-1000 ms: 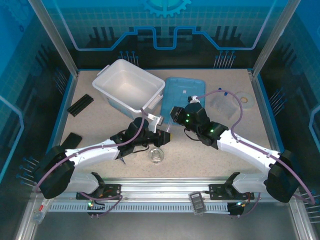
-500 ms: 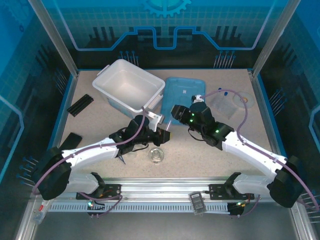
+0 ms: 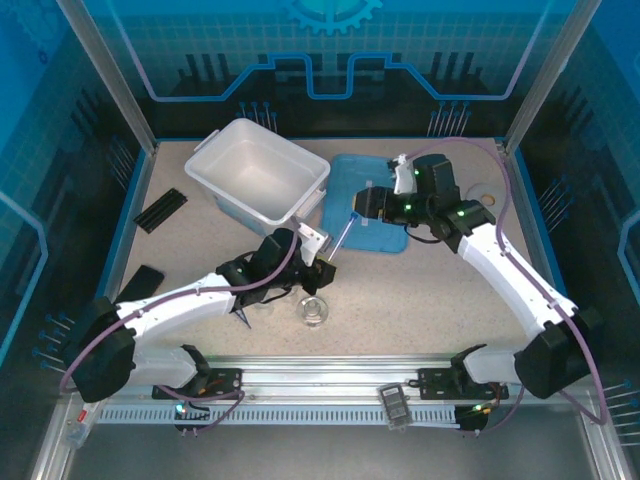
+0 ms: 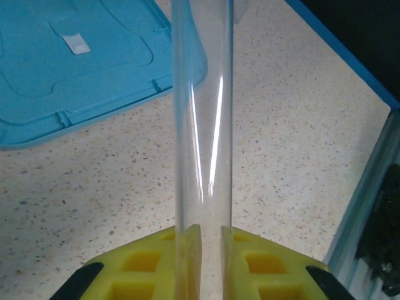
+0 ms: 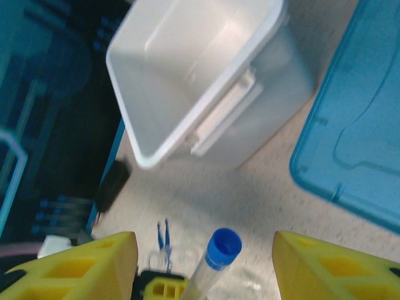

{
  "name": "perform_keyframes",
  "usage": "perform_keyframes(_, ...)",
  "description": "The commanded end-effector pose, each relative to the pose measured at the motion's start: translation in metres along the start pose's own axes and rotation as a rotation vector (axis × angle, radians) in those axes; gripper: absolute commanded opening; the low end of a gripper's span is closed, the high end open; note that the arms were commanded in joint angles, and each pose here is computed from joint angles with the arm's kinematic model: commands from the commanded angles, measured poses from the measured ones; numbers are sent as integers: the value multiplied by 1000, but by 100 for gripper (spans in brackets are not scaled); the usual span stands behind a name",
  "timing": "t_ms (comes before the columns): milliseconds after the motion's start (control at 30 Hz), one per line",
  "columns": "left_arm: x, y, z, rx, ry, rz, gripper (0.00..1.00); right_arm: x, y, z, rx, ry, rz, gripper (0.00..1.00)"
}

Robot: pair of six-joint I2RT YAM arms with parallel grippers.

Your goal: Organize the chemistry lab equipment

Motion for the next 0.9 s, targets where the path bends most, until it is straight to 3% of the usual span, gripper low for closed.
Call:
perform_keyframes(0, -1, -9, -8, -19, 102, -49, 0, 8, 0, 24, 163, -32, -104, 60)
perform_keyframes(233, -7, -10, -1, -16, 157, -42, 0, 1, 10, 30, 195, 9, -189, 57)
perform_keyframes(433, -11, -9, 3, -12, 185, -44, 0, 3, 22, 37, 240, 37, -278, 48)
perform_keyframes(867, -8, -11, 5, -14, 189, -59, 0, 1, 23, 44, 257, 41, -303, 27)
Point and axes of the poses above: each hand's point on the last joint's axis, 136 mm out from that joint toward the fingers, its own y axis out along the fingers, its own x axis along the line the jaws close on, z = x × y, the point moved 3 cm from there along -y, back along the fingers, and after that the axes turned 6 degrees about -y, right-handed, at the moved point
